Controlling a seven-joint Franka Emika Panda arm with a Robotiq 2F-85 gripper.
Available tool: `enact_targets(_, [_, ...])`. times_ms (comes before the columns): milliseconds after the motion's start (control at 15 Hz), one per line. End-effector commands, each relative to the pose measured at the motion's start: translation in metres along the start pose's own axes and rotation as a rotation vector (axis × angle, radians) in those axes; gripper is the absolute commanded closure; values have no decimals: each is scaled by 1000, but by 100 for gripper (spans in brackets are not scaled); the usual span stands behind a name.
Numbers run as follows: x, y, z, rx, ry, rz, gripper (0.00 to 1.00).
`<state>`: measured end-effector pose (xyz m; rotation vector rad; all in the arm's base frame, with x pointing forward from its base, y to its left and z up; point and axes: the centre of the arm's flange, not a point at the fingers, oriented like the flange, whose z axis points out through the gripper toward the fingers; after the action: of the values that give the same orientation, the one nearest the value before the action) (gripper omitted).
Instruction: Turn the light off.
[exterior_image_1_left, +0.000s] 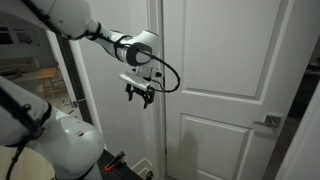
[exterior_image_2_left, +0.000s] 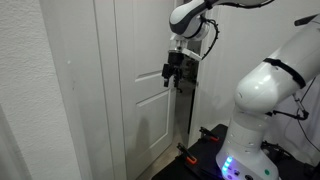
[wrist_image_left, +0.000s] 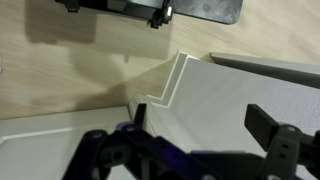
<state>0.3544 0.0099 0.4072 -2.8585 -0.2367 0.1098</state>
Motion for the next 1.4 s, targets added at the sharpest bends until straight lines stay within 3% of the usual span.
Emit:
enact_targets(0, [53, -8, 14, 27, -10, -95, 0])
enact_targets(400, [121, -29, 24, 54, 26, -186, 0])
enact_targets(667, [151, -46, 26, 158, 110, -197, 0])
enact_targets(1067, [147, -93, 25, 180, 340, -410, 0])
enact_targets(1333, [129, -128, 27, 111, 451, -567, 0])
